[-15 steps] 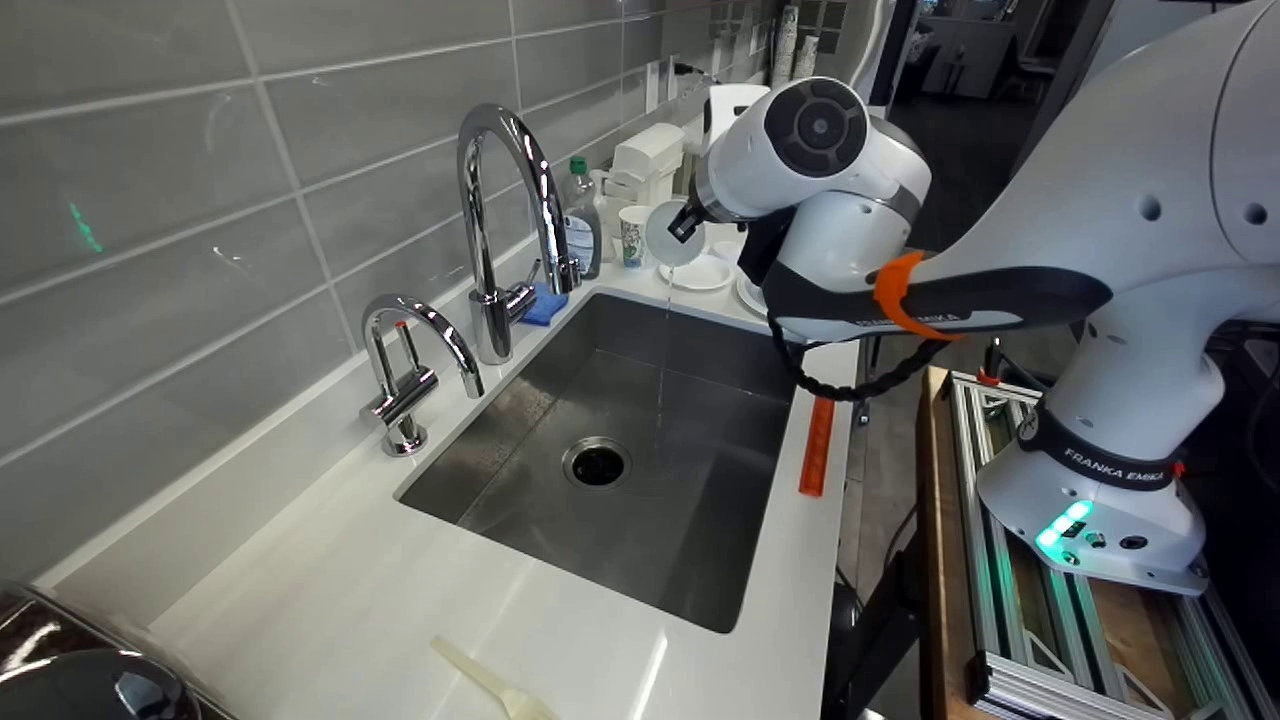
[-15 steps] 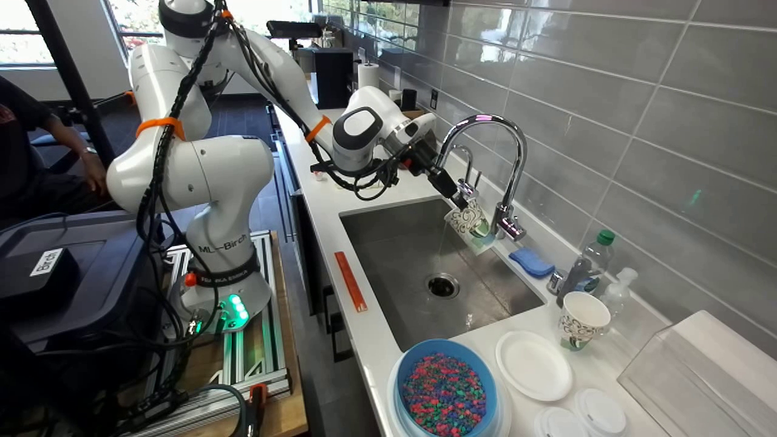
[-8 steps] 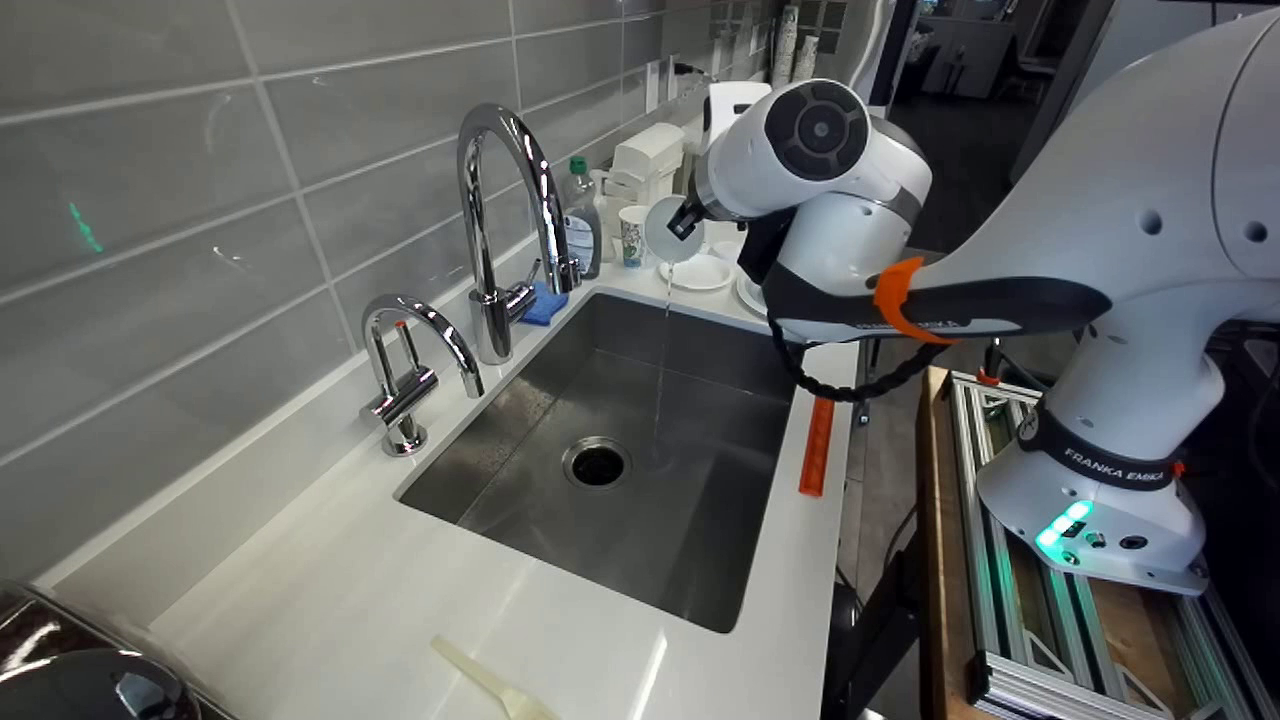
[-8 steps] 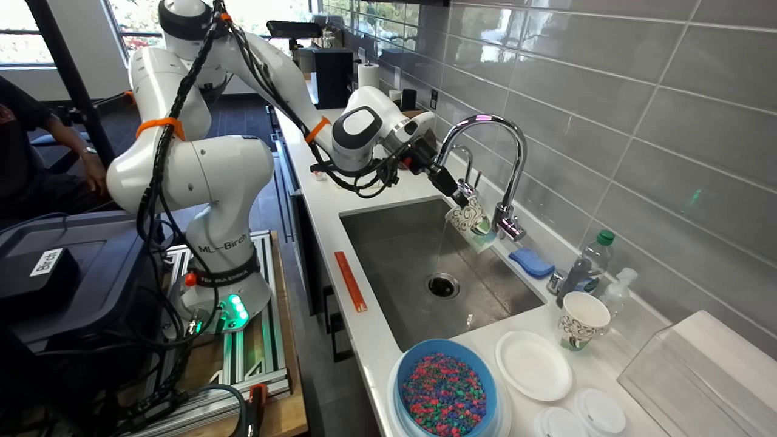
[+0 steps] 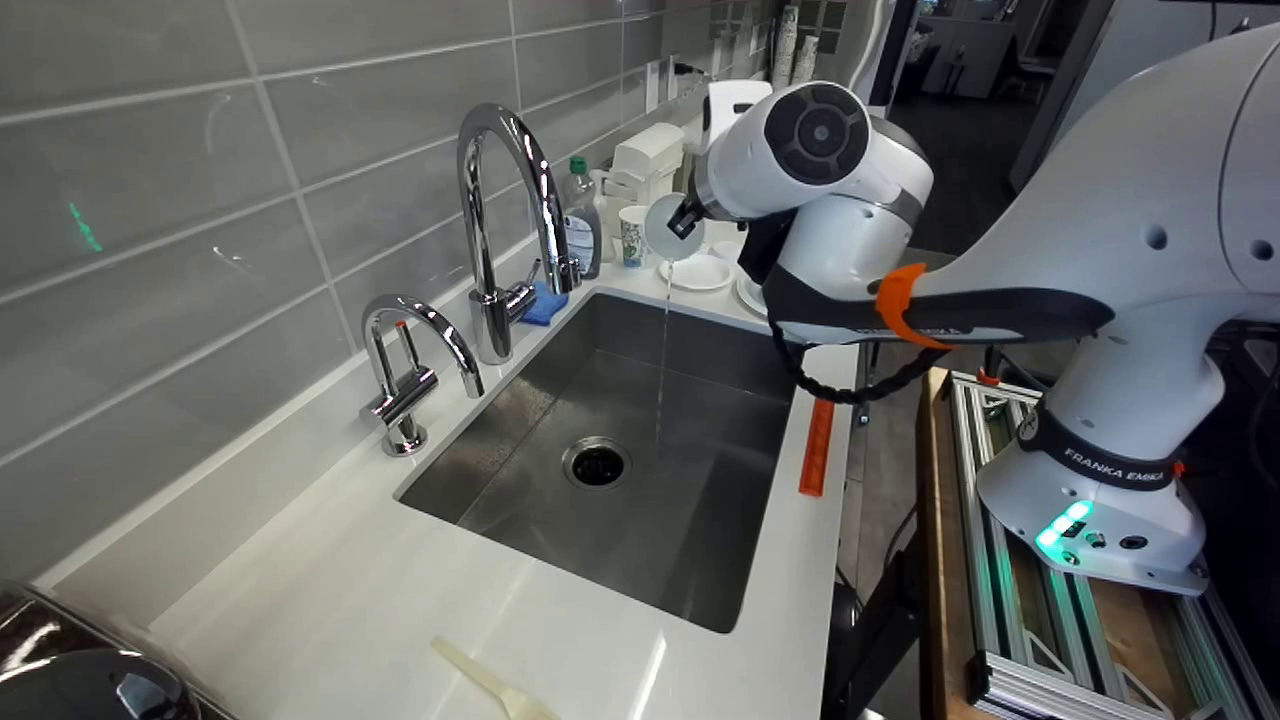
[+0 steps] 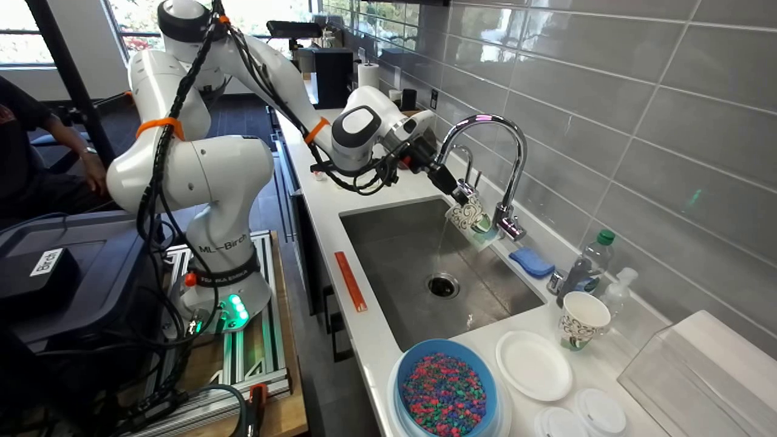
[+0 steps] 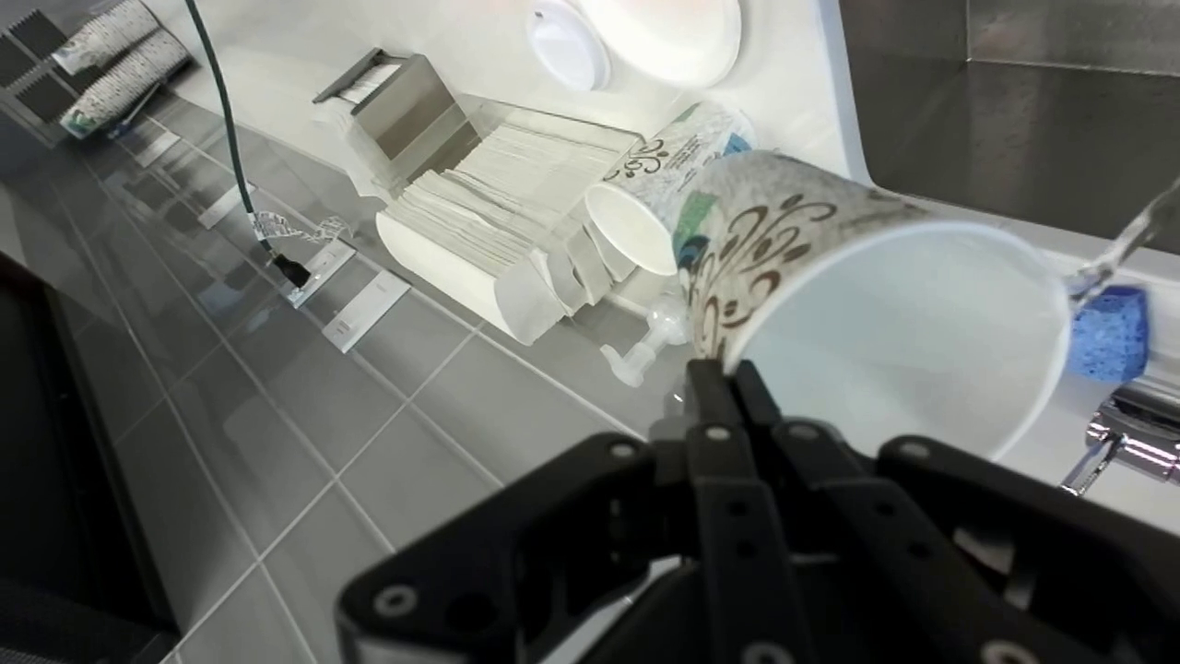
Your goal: Pour the water in the cup out
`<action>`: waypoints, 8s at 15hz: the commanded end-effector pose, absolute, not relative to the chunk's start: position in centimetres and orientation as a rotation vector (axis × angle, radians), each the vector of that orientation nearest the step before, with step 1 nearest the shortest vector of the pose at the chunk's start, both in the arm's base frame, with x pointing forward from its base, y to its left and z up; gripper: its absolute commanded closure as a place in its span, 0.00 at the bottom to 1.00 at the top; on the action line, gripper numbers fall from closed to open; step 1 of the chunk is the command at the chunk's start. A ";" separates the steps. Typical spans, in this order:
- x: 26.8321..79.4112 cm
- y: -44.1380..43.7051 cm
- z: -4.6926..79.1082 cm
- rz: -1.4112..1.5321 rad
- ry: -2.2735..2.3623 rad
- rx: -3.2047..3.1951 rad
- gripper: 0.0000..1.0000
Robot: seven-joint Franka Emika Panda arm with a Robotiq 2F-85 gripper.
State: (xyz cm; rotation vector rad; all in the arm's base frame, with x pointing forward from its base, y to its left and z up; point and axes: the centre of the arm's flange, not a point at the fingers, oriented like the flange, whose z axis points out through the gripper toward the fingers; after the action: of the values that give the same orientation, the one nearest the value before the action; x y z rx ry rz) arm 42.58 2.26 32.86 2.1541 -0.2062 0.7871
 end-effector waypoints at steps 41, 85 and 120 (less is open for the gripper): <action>46.5 -8.4 23.5 0.300 -0.010 3.045 0.99; 49.0 -10.5 18.0 0.373 -0.223 3.198 0.99; 49.5 -14.8 11.9 0.327 -0.353 3.223 0.00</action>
State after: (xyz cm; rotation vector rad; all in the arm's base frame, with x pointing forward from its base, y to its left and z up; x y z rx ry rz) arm 50.61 -14.62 10.90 3.2258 -0.3889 0.2867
